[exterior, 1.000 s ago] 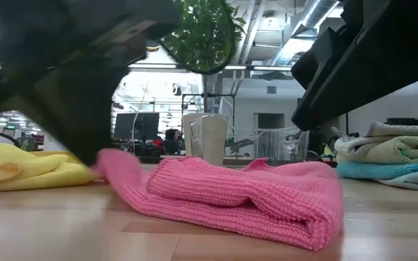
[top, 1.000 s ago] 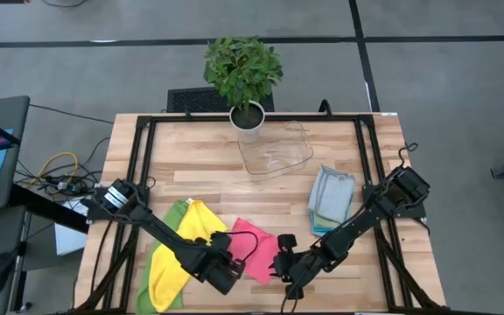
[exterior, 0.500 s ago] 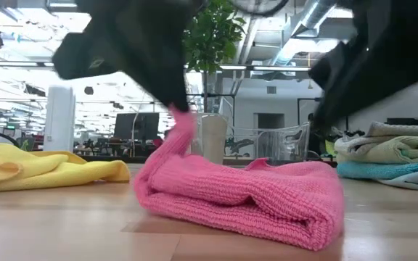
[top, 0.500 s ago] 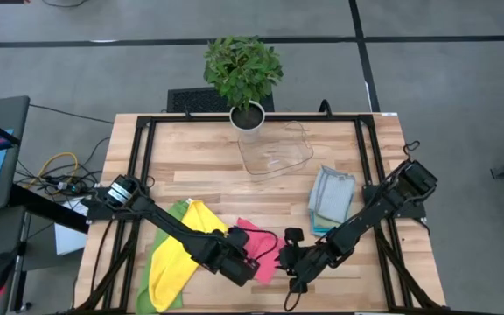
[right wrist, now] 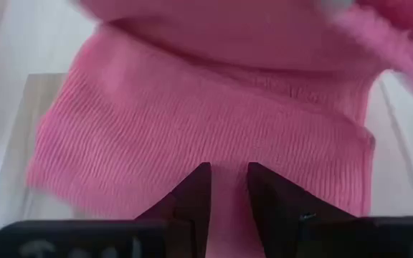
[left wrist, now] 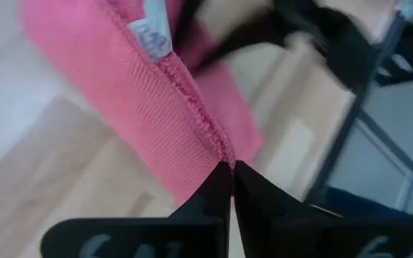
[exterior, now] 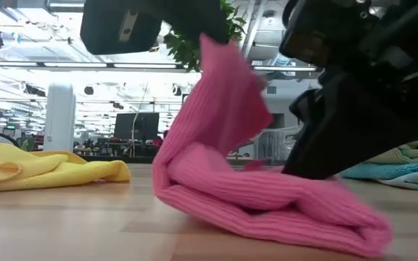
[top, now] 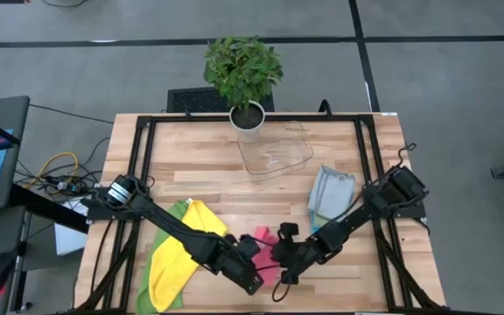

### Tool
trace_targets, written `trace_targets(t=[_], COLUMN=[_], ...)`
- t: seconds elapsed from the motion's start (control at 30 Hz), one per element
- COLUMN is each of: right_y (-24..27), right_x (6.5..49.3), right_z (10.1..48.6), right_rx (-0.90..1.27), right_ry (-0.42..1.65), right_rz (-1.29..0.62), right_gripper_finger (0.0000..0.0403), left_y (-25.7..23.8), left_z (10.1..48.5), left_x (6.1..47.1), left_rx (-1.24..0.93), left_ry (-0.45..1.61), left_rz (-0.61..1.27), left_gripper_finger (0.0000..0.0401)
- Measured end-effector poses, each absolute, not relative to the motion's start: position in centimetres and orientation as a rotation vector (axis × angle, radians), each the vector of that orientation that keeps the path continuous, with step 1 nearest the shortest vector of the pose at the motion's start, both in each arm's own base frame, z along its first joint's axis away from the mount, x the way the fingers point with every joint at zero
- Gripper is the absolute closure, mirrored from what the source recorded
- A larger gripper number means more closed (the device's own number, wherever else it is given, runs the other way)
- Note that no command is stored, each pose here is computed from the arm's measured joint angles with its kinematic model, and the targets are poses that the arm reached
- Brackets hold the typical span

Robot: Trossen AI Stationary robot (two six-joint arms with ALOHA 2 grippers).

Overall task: Fold microfiber towels
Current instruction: Fold the pink microfiber cloth

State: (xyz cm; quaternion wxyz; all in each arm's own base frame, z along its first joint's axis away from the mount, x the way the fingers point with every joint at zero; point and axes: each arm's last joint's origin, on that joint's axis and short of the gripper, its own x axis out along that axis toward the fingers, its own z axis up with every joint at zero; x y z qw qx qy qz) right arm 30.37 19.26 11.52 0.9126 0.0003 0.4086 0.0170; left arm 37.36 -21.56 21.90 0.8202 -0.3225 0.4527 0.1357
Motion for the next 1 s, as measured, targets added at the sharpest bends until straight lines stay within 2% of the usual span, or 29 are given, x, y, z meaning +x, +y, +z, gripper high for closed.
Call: trace_targets(t=[0.27,0.47,0.67,1.0], right_y=[18.8,18.9,19.4,18.7], right_x=[30.9,30.9,30.1,28.0], right_z=[11.0,11.1,12.7,16.2], right_rx=[0.015,0.021,0.015,0.034], right_ry=[0.845,0.84,0.836,0.882], right_rz=[0.031,0.032,0.055,0.023], right_gripper_finger=[0.0285,0.0285,0.0285,0.0285], left_y=[-22.4,-23.1,-23.2,-22.6], left_z=[21.6,19.3,18.0,18.3], left_x=[38.4,39.2,39.9,40.6], left_rx=[-0.727,-0.742,-0.758,-0.76], left_ry=[0.912,0.966,0.95,0.873], left_rz=[0.185,0.146,0.151,0.17], left_gripper_finger=[0.0401,0.0401,0.0401,0.0401])
